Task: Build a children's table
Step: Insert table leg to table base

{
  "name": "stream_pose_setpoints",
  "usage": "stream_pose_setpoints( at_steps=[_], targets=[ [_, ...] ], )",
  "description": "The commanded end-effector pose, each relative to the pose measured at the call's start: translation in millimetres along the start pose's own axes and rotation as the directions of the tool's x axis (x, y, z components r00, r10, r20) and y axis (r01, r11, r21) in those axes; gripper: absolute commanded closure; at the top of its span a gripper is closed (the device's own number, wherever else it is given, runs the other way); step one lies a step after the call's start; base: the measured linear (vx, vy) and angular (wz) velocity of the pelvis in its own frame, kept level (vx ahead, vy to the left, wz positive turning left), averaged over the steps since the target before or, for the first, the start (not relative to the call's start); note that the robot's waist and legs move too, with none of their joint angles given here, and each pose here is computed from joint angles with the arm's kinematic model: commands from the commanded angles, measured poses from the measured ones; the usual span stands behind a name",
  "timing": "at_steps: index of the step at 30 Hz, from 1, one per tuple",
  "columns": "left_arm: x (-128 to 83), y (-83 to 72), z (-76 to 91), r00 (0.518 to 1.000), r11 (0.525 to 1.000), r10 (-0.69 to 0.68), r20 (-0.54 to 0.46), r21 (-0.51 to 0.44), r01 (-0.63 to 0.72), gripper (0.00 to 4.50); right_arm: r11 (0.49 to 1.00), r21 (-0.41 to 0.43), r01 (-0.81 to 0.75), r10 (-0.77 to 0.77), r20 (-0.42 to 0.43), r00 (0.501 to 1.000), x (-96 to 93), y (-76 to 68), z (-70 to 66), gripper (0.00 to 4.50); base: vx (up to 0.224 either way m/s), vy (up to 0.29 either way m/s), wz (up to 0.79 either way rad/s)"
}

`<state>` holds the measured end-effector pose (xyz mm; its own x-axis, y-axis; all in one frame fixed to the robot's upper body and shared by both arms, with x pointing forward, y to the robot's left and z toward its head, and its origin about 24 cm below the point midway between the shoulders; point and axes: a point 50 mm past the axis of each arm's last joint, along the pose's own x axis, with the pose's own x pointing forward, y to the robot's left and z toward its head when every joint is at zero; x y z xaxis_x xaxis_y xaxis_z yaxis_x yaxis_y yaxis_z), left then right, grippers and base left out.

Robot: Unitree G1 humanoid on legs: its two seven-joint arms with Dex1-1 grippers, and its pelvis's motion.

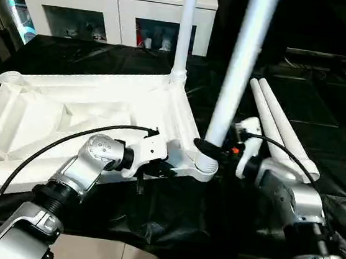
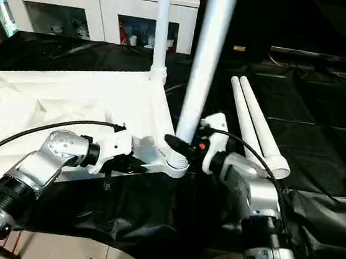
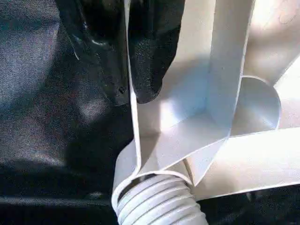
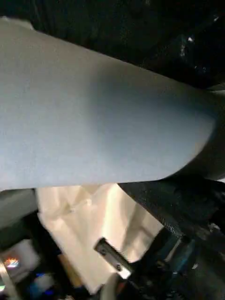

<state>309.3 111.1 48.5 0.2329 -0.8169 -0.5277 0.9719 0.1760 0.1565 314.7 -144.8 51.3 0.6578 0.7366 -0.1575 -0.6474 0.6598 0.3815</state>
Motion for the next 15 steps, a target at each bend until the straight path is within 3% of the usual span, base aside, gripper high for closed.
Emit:
stream_pose_setpoints(
  at_steps=[1, 8, 15],
  targets=[
    [-1.4, 6.8, 15.9, 0.997, 0.998, 0.040, 0.064, 0.053, -0.044, 4.50, 0.994, 0.083, 0.075, -0.071, -0.050, 0.996, -9.5, -8.8, -24.9, 2.56, 0.000, 0.000, 0.00],
    [-1.4, 10.0, 16.9, 0.996, 0.997, 0.062, 0.064, 0.051, -0.066, 4.50, 0.985, 0.157, 0.065, -0.072, 0.039, 0.997, -15.1, -3.5, -39.0, 2.56, 0.000, 0.000, 0.00],
    [-1.7, 13.4, 17.6, 0.994, 0.995, 0.087, 0.063, 0.050, -0.090, 4.50, 0.988, 0.109, 0.112, -0.124, 0.105, 0.987, -19.9, -3.0, -44.4, 2.56, 0.000, 0.000, 0.00]
  ],
)
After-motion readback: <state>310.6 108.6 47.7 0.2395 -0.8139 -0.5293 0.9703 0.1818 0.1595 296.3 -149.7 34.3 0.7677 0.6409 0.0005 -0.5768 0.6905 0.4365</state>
